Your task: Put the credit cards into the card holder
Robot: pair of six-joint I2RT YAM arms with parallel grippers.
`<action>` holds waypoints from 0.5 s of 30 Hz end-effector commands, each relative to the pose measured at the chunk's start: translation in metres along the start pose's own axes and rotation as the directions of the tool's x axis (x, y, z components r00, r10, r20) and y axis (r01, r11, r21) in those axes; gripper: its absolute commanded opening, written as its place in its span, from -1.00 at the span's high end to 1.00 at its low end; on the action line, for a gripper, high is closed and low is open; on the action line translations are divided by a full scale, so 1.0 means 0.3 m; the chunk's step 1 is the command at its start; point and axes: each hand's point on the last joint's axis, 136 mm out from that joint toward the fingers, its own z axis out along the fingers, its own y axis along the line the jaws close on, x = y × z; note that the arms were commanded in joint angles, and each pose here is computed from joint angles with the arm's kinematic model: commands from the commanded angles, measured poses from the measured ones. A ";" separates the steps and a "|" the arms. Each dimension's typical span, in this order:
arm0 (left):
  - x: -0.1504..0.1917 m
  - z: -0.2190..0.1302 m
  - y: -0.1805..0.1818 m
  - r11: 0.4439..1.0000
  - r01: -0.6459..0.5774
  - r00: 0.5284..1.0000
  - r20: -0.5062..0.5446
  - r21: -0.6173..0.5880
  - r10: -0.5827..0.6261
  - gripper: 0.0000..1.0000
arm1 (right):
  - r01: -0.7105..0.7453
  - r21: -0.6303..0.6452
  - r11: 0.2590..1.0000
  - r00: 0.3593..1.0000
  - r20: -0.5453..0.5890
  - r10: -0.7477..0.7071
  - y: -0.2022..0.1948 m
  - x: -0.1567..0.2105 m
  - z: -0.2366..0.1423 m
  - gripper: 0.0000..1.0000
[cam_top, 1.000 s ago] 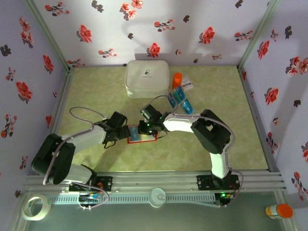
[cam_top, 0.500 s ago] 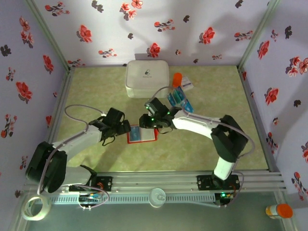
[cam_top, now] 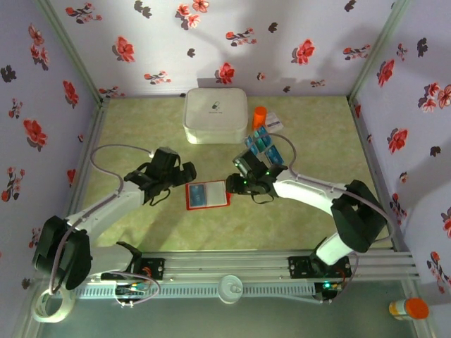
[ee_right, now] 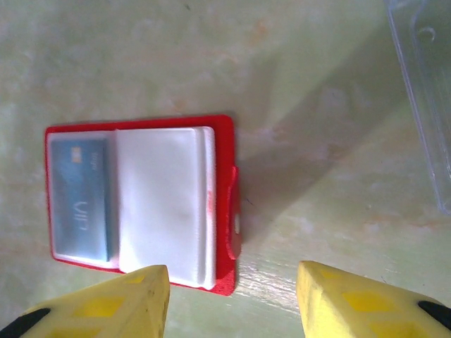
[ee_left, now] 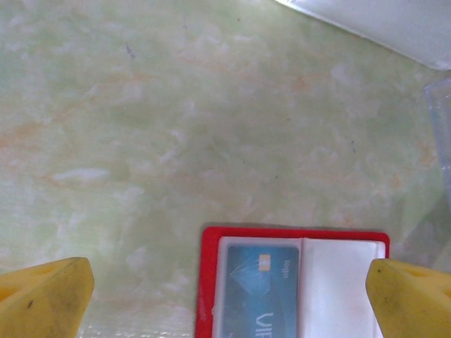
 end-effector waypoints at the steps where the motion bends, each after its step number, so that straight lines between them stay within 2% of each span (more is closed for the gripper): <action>1: -0.057 0.012 -0.046 0.998 0.012 0.998 0.057 0.056 -0.015 -1.00 | -0.026 -0.009 1.000 1.000 0.017 0.026 -0.007 -0.003 0.044 -0.02; 5: -0.052 0.052 -0.051 0.997 0.031 0.998 0.061 0.065 -0.035 -1.00 | -0.048 -0.017 0.999 0.999 0.007 0.049 -0.012 0.009 0.086 -0.02; 15: -0.012 0.114 -0.050 0.997 -0.012 0.999 0.031 0.072 0.010 -1.00 | -0.057 -0.022 0.998 0.998 -0.005 0.057 0.005 -0.003 0.125 -0.02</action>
